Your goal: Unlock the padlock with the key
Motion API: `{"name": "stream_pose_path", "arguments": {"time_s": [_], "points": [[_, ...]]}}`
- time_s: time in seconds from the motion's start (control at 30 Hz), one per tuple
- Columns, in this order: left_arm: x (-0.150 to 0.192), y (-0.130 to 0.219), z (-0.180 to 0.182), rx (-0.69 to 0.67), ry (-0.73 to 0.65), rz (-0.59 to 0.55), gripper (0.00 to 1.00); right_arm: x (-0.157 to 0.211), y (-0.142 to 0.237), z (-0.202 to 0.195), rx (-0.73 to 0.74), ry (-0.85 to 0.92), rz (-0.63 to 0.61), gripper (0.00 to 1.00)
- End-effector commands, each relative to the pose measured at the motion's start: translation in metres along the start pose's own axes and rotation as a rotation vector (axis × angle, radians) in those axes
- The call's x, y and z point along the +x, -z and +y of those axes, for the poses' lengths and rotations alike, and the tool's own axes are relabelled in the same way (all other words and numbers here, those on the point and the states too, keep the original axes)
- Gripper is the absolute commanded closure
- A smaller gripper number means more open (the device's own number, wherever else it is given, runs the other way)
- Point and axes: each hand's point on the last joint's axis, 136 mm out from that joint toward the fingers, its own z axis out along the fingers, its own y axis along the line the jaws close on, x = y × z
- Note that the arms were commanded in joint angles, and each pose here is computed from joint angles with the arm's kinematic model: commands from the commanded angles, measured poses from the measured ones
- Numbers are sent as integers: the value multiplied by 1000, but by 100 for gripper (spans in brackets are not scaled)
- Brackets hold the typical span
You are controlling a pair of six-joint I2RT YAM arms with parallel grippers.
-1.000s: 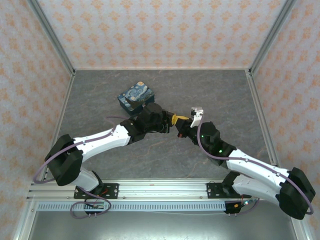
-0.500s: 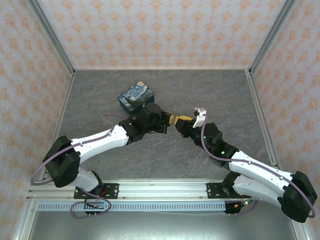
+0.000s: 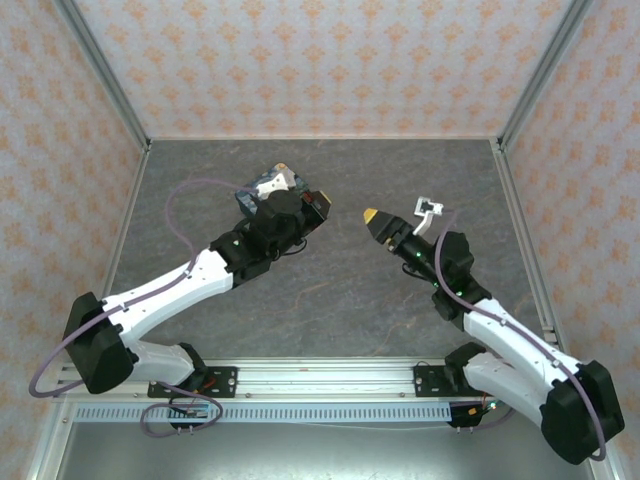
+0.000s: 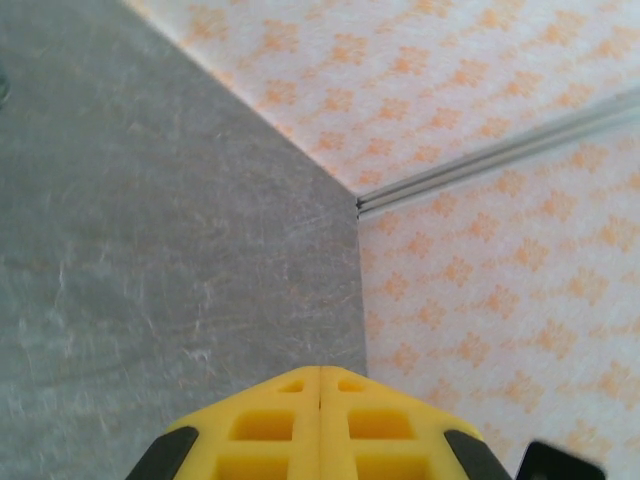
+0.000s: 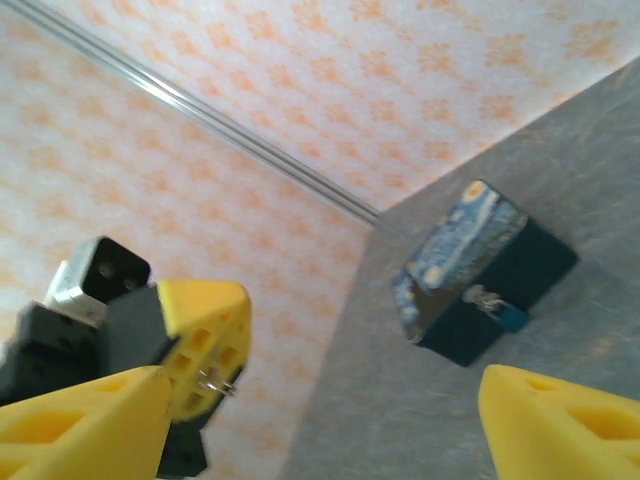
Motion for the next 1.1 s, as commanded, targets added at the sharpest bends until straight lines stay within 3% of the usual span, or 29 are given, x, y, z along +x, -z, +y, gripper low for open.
{"name": "stream_pose_path", "arguments": {"time_s": [0.0, 0.17, 0.37, 0.67, 1.07], "points": [[-21, 3, -52, 149, -276, -62, 100, -15, 3, 45, -223, -63, 4, 13], [-29, 10, -99, 317, -379, -93, 100, -25, 1, 77, -359, -52, 21, 12], [-45, 37, -132, 497, -345, -186, 100, -37, 10, 109, -527, -56, -19, 12], [-33, 56, -135, 683, -260, -189, 100, -21, 14, 134, -614, -32, 8, 17], [-34, 68, -137, 751, -237, -212, 100, -11, 6, 147, -627, 31, 25, 25]]}}
